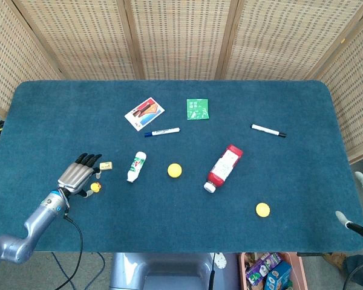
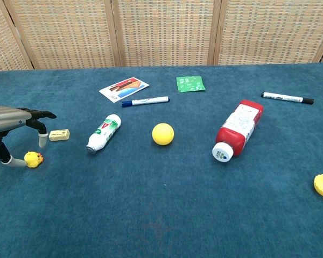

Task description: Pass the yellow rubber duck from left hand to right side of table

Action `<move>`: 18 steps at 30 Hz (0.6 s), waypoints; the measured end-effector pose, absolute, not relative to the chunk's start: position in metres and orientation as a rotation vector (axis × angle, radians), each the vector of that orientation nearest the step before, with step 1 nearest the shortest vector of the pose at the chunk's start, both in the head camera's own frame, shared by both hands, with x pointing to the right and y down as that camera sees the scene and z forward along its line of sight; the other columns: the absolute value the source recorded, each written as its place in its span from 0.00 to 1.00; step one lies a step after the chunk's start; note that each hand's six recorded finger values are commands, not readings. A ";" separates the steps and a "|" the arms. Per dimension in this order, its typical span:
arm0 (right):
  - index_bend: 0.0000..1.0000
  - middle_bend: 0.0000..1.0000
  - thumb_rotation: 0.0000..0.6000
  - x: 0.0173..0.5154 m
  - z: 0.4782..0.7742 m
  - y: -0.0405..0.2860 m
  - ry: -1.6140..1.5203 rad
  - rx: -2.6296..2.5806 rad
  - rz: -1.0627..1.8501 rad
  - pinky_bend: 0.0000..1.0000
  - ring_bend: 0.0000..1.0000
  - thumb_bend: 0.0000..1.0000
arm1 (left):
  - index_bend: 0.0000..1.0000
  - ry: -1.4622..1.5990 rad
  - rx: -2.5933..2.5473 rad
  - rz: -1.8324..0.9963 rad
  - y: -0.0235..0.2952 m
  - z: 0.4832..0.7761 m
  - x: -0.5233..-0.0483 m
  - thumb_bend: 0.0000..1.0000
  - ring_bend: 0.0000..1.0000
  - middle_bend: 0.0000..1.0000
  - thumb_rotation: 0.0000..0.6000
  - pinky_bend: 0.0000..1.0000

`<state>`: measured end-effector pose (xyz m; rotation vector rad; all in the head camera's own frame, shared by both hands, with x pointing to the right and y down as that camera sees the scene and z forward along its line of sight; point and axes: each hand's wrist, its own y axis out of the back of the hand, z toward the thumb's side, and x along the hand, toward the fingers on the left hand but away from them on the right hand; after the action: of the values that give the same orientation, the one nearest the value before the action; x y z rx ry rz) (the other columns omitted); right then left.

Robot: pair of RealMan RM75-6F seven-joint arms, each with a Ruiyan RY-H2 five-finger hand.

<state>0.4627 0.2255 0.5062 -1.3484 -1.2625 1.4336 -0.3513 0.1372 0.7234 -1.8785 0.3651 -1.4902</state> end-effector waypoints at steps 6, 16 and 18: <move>0.00 0.00 1.00 0.464 0.507 0.225 -1.265 -1.346 1.440 0.00 0.00 0.00 | 0.50 0.345 -1.883 -1.484 0.137 0.729 -0.345 0.29 0.00 0.00 1.00 0.00; 0.00 0.00 1.00 0.466 0.508 0.224 -1.271 -1.348 1.445 0.00 0.00 0.00 | 0.56 0.377 -1.893 -1.487 0.132 0.727 -0.345 0.33 0.00 0.00 1.00 0.00; 0.00 0.00 1.00 0.466 0.508 0.224 -1.273 -1.349 1.445 0.00 0.00 0.00 | 0.56 0.404 -1.895 -1.476 0.129 0.722 -0.345 0.32 0.00 0.00 1.00 0.00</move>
<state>0.4660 0.2236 0.5076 -1.3487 -1.2725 1.4445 -0.3453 0.1291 0.7221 -1.8946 0.4043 -1.4759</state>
